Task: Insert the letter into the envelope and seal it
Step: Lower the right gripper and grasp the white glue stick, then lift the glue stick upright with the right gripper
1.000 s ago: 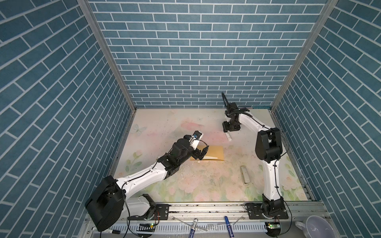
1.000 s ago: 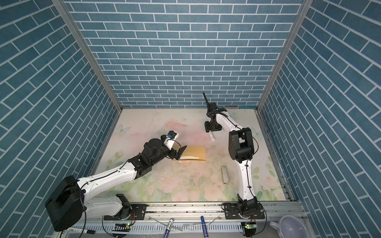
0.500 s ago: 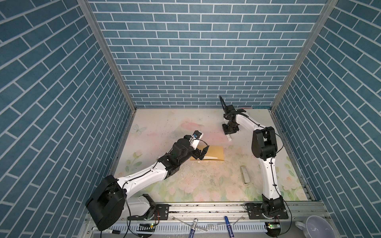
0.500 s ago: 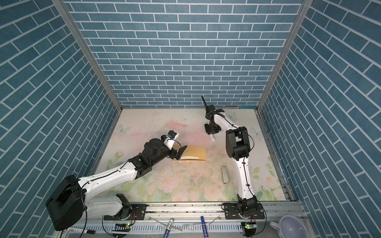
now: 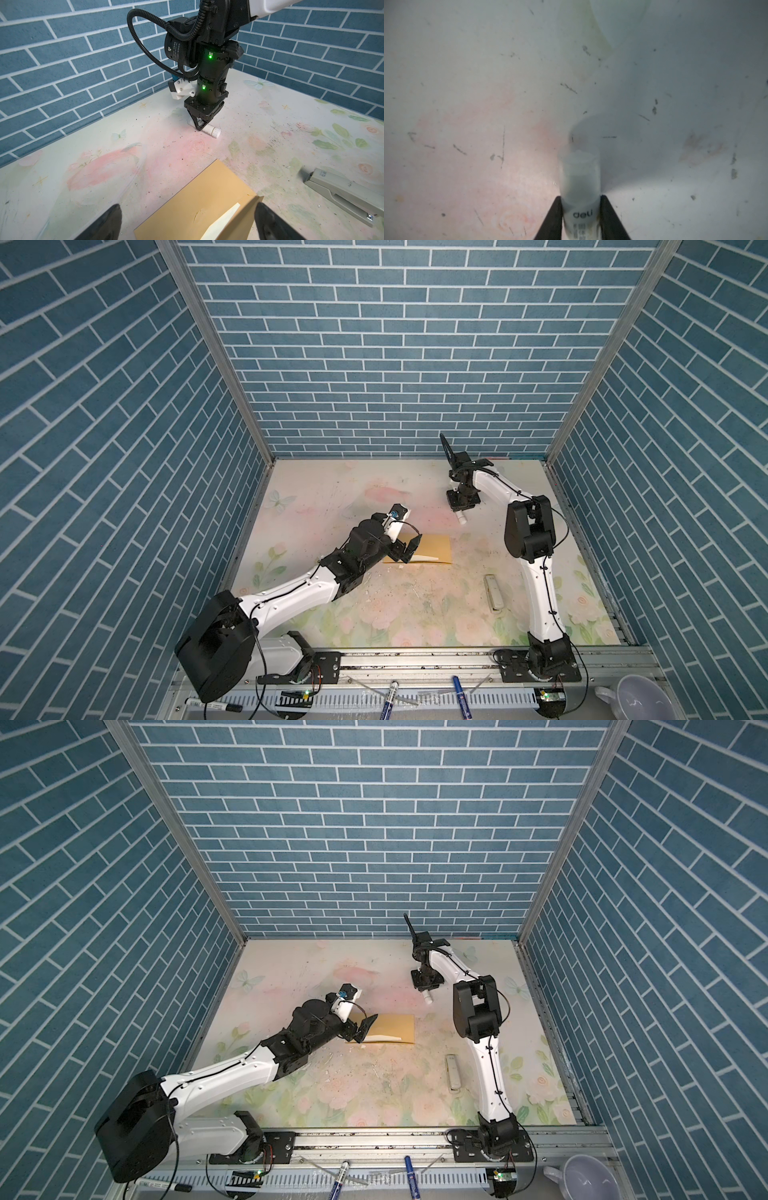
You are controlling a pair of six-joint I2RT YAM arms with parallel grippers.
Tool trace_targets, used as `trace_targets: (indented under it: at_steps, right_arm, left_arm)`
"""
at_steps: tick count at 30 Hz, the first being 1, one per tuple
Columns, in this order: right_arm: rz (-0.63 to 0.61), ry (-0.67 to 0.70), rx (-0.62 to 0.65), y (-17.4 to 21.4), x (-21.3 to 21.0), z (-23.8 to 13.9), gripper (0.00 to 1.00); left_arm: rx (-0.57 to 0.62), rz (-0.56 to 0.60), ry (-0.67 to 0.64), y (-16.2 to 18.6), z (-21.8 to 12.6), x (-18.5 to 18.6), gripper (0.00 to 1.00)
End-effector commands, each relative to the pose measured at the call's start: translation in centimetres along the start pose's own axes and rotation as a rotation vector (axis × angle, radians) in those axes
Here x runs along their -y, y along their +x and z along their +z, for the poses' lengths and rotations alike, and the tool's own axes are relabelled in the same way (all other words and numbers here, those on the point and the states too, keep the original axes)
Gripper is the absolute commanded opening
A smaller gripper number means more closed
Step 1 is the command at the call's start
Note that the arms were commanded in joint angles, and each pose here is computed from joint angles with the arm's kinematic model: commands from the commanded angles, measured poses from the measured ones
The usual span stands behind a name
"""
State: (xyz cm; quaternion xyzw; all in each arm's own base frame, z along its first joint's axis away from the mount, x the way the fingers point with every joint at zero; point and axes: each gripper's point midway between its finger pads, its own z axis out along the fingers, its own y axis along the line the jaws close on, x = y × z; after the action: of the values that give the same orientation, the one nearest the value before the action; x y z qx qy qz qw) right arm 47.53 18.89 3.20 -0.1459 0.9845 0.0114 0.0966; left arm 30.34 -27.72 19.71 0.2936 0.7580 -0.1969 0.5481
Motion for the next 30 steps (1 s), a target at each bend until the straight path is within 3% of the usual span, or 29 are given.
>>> trace_targets:
  at_steps: [1,17,24,30]
  right_arm:
    - [-0.039,0.020,-0.048,0.7,0.1,0.7,0.30]
    - [-0.048,0.033,-0.070,1.0,0.0,1.2,0.31]
    - [-0.037,0.018,-0.031,0.3,-0.2,0.1,0.18]
    - [0.001,-0.088,0.190,-2.7,-1.6,-5.3,0.05]
  left_arm:
    - [-0.004,-0.010,0.006,0.4,0.2,0.0,1.00]
    - [-0.012,-0.012,0.004,0.6,0.3,-0.1,1.00]
    - [-0.006,-0.014,0.008,0.5,0.3,0.0,1.00]
    - [0.031,-0.066,0.015,-0.7,0.1,0.1,1.00]
